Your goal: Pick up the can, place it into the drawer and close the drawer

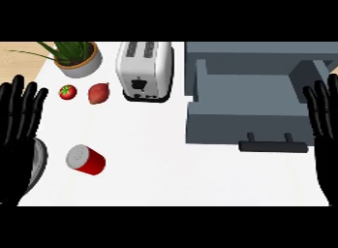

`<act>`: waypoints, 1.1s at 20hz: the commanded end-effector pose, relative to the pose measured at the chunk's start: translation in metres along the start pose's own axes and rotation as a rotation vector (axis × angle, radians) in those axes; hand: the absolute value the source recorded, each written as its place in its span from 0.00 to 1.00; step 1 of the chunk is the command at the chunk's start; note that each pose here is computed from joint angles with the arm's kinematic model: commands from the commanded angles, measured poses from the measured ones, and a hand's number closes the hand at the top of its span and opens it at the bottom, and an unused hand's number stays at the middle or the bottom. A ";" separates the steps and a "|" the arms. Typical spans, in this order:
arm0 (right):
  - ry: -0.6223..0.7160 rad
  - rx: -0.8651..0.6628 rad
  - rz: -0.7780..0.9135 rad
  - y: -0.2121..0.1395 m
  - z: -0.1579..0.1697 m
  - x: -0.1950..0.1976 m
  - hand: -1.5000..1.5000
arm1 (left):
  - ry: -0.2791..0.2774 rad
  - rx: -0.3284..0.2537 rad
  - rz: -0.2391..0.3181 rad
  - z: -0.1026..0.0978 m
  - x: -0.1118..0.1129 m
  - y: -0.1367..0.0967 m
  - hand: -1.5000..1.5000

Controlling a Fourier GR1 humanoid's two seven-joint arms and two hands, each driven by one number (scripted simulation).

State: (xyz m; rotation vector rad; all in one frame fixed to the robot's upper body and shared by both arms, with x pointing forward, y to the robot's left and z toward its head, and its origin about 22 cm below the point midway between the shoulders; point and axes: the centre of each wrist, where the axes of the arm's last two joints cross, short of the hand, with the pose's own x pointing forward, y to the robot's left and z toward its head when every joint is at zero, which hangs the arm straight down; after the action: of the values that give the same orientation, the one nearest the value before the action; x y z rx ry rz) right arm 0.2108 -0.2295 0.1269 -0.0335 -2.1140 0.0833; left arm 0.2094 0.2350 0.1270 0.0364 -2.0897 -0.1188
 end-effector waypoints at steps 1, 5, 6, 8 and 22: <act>-0.019 0.005 -0.019 -0.007 -0.005 -0.001 0.00 | -0.023 0.067 -0.036 0.016 0.028 -0.009 0.00; 0.005 -0.029 0.007 -0.003 0.009 -0.007 0.00 | 0.033 0.255 -0.158 0.051 0.037 0.020 0.00; 0.015 -0.030 0.000 -0.001 0.012 -0.009 0.00 | 0.039 0.320 -0.158 0.051 0.025 0.008 0.00; 0.287 -0.164 0.030 -0.025 0.032 -0.026 0.00 | 0.385 0.519 -0.097 0.074 -0.003 0.027 0.00; 0.308 -0.158 0.029 -0.042 0.032 -0.029 0.00 | 0.430 0.559 -0.075 0.078 0.046 0.023 0.00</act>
State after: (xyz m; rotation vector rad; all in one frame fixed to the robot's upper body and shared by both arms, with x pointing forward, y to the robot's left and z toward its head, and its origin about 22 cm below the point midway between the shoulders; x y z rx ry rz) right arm 0.2024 -0.2642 0.0991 -0.1553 -1.8054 -0.0678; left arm 0.1260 0.2548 0.1227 0.4569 -1.6529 0.3977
